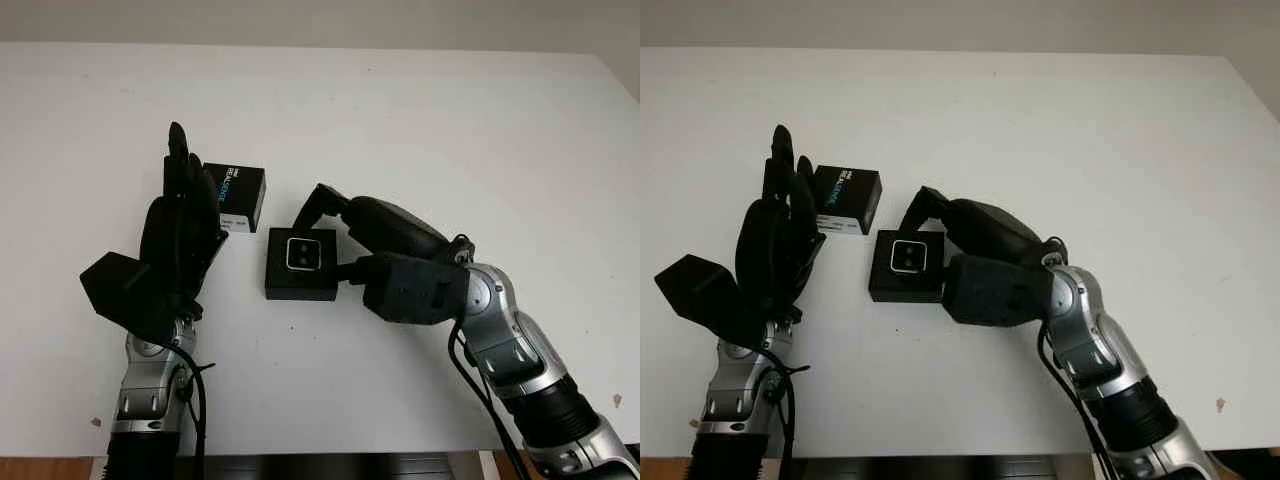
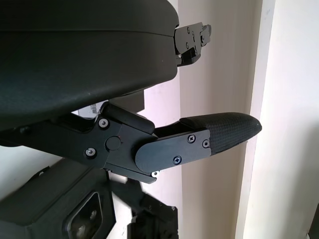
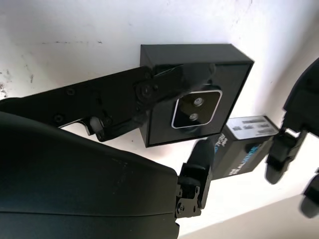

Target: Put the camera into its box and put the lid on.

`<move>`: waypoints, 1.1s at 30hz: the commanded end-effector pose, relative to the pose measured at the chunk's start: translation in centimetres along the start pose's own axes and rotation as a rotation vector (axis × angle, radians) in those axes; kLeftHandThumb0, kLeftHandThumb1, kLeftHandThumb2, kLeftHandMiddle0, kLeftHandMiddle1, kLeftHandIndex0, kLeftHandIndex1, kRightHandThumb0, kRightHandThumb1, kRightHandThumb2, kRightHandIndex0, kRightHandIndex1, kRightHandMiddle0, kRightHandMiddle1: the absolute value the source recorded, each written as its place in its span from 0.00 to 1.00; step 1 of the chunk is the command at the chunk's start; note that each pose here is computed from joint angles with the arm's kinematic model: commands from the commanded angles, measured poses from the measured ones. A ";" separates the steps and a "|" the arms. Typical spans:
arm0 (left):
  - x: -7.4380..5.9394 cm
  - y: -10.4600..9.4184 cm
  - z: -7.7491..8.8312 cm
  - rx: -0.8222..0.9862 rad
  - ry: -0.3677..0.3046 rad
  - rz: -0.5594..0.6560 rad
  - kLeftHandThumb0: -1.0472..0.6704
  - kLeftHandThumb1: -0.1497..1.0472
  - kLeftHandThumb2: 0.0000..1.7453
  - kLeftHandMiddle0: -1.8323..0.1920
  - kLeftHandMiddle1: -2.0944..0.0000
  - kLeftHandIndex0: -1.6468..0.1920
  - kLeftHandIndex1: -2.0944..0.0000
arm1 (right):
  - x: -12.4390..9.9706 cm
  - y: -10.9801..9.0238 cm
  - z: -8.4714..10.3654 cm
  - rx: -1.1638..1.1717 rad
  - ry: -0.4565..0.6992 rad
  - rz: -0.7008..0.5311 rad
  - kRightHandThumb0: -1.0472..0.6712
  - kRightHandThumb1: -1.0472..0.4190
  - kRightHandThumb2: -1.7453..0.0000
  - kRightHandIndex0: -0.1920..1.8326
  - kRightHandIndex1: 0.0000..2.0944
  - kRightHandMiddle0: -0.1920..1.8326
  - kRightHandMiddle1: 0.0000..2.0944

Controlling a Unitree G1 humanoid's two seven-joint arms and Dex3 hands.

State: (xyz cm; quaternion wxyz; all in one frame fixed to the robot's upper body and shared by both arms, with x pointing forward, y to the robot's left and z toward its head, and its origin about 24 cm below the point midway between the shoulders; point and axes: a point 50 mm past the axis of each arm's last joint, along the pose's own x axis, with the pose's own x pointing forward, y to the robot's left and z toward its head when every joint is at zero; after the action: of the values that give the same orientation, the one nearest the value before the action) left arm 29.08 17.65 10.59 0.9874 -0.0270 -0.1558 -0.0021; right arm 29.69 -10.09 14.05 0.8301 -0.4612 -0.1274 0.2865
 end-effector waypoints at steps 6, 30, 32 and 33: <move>-0.3 0.1 0.1 0.004 -0.009 0.000 0.15 1.00 0.37 1.00 1.00 1.00 1.00 | -0.5 0.1 0.5 -0.030 -0.036 0.007 0.25 0.04 0.97 0.07 0.03 0.07 0.29; -1.0 3.0 2.8 0.067 -0.140 0.055 0.19 1.00 0.25 0.97 0.98 0.96 0.98 | -1.4 -4.2 -2.3 0.330 -0.083 -0.265 0.24 0.00 0.87 0.16 0.05 0.17 0.13; -0.8 3.8 3.9 0.117 -0.172 0.049 0.22 1.00 0.19 0.94 0.96 0.93 0.96 | -1.5 -5.0 -2.7 0.363 -0.076 -0.292 0.24 0.00 0.88 0.17 0.05 0.18 0.13; -0.7 4.3 4.5 0.154 -0.182 0.047 0.24 1.00 0.16 0.91 0.96 0.90 0.95 | -1.5 -5.3 -2.9 0.380 -0.077 -0.305 0.25 0.00 0.89 0.17 0.05 0.18 0.13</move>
State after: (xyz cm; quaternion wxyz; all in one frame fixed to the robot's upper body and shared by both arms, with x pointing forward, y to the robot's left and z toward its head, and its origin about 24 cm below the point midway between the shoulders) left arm 27.30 21.62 13.26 0.9738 0.0232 -0.2236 0.0346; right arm 31.47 -14.94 16.46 0.9263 -0.2726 -0.1649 0.2014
